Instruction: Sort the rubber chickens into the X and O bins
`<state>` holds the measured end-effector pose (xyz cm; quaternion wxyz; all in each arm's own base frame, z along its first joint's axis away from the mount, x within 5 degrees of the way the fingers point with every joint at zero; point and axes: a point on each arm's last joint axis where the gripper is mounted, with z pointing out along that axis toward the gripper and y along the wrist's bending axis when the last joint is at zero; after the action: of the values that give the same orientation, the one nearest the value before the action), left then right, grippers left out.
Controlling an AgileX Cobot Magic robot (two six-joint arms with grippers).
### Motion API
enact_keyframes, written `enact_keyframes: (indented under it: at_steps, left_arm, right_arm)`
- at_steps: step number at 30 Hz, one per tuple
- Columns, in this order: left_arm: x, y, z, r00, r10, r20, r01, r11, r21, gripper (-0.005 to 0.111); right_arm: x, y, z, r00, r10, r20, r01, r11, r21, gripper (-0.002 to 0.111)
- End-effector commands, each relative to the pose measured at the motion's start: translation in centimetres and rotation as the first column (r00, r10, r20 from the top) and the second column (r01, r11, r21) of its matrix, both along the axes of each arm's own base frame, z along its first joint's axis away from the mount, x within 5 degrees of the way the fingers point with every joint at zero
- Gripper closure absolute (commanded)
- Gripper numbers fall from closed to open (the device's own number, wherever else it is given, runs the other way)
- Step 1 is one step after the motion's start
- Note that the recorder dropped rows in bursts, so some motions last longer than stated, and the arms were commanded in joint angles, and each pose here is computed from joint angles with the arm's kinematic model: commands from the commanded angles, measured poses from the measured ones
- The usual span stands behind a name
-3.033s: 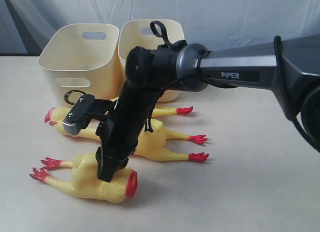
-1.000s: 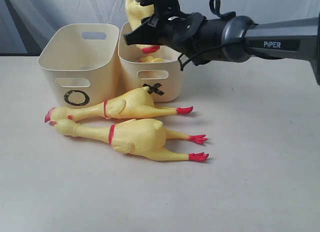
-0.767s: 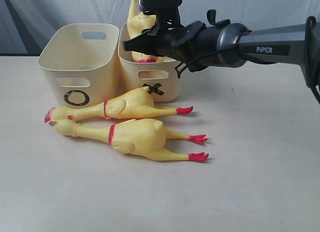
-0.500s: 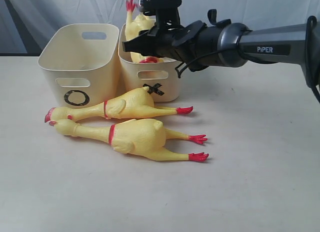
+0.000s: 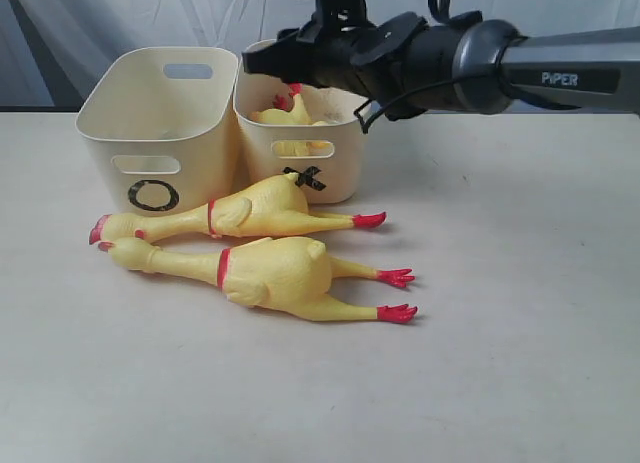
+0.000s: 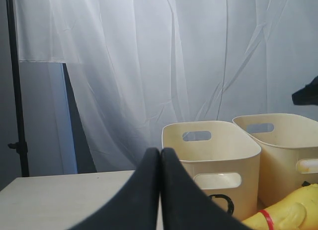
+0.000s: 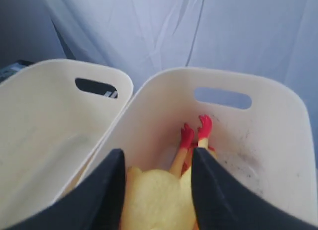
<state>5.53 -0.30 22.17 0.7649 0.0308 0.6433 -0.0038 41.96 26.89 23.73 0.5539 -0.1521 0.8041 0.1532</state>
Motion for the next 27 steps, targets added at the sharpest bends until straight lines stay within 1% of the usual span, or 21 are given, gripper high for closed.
enact_keyframes:
  at_steps: [1,2,3,7,13,16,19,27]
  left_arm:
    - [0.0,0.0,0.0,1.000,-0.001,0.006,0.001,1.000,-0.012,0.107]
    - [0.0,0.0,0.0,1.000,-0.001,0.006,0.001,1.000,-0.010,0.107]
    - [0.0,0.0,0.0,1.000,0.000,0.007,0.000,1.000,-0.004,0.107]
    - [0.0,0.0,0.0,1.000,0.000,0.007,-0.001,1.000,0.002,0.107]
    - [0.0,0.0,0.0,1.000,0.000,0.007,-0.001,1.000,0.002,0.107]
    - [0.0,0.0,0.0,1.000,0.000,0.007,-0.001,1.000,0.002,0.107]
    - [0.0,0.0,0.0,1.000,0.000,0.009,0.000,1.000,0.002,0.107]
    - [-0.2,0.0,0.6,0.997,0.000,0.083,0.000,1.000,0.002,0.107]
  right_arm:
    - [-1.0,-0.6,4.0,0.995,0.049,0.090,-0.046,0.998,-0.030,0.099]
    - [-1.3,-0.8,4.4,0.993,0.059,0.105,-0.054,0.997,-0.053,0.110]
    - [-1.6,-1.0,4.8,0.992,0.060,0.113,-0.054,0.997,-0.057,0.108]
    - [-2.5,-2.0,5.0,0.992,0.039,0.121,-0.029,0.996,-0.081,0.108]
    - [-4.3,-4.4,4.7,0.995,-0.001,0.099,0.012,0.994,-0.110,0.108]
    - [-5.7,-5.9,4.9,0.993,-0.028,0.111,0.044,0.989,-0.141,0.108]
    - [-7.2,-7.2,4.9,0.994,-0.018,0.106,0.036,0.984,-0.177,0.108]
    - [-11.5,-9.8,5.5,0.996,-0.012,0.093,0.029,0.983,-0.183,0.108]
